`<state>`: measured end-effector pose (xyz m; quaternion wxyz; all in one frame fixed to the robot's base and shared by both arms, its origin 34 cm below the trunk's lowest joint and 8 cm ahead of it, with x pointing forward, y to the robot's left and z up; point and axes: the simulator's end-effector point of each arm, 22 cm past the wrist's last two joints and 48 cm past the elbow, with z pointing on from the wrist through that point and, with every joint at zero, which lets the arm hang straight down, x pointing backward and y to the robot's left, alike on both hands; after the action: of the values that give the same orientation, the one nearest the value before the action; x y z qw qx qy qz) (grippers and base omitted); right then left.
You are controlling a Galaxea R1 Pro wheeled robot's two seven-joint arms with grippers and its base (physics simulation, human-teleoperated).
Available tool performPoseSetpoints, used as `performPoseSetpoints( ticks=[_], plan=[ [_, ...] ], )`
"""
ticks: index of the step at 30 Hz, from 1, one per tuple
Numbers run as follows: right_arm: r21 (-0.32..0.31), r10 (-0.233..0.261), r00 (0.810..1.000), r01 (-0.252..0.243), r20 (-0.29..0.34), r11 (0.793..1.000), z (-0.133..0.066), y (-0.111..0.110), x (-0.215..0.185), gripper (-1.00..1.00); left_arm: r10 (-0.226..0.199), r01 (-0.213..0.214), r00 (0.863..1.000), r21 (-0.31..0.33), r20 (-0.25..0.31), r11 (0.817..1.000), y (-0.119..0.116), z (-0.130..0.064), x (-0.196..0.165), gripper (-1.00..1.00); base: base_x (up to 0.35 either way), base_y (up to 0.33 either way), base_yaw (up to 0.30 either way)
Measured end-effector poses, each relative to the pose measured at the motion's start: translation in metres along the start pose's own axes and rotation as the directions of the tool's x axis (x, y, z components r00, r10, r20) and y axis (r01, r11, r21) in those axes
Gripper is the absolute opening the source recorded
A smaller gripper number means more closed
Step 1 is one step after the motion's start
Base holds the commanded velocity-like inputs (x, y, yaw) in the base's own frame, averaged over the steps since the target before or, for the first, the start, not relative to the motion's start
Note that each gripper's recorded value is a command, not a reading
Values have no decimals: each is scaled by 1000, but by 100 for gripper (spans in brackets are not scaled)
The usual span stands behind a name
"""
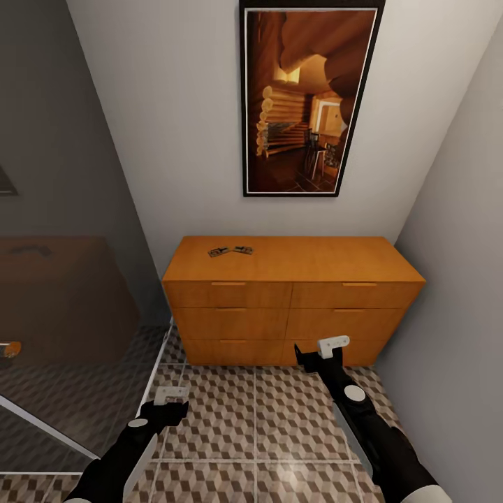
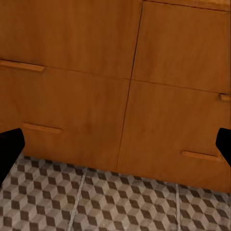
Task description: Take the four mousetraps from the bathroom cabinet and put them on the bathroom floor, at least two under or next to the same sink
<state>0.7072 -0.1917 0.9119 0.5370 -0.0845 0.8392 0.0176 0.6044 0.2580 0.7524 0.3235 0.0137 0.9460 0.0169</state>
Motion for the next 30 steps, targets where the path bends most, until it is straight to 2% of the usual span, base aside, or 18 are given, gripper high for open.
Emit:
performPoseSetpoints(
  ticks=[8, 14, 19, 27, 30],
  plan=[
    [-7, -6, 1000, 6, 12, 1000, -23, 3, -81, 100, 0, 0, 1000, 0, -5, 1000, -1, 0, 3, 100, 0, 0, 0],
    [17, -25, 1000, 25, 4, 1000, -36, -2, -108, 100, 0, 0, 1000, 1, -7, 1000, -1, 0, 4, 100, 0, 0, 0],
    [57, -61, 998, 62, -7, 996, -32, -14, -133, 100, 1, -1, 1000, 1, -8, 1000, -1, 1, 4, 100, 0, 0, 0],
    [86, -83, 997, 83, -5, 993, -25, -26, -184, 100, 1, -1, 1000, 0, -9, 1000, -1, 1, 5, 100, 0, 0, 0],
    [101, -91, 996, 90, 6, 991, -22, -33, -215, 100, 1, -1, 1000, 0, -20, 1000, 0, 1, 10, 100, 0, 0, 0]
  ],
)
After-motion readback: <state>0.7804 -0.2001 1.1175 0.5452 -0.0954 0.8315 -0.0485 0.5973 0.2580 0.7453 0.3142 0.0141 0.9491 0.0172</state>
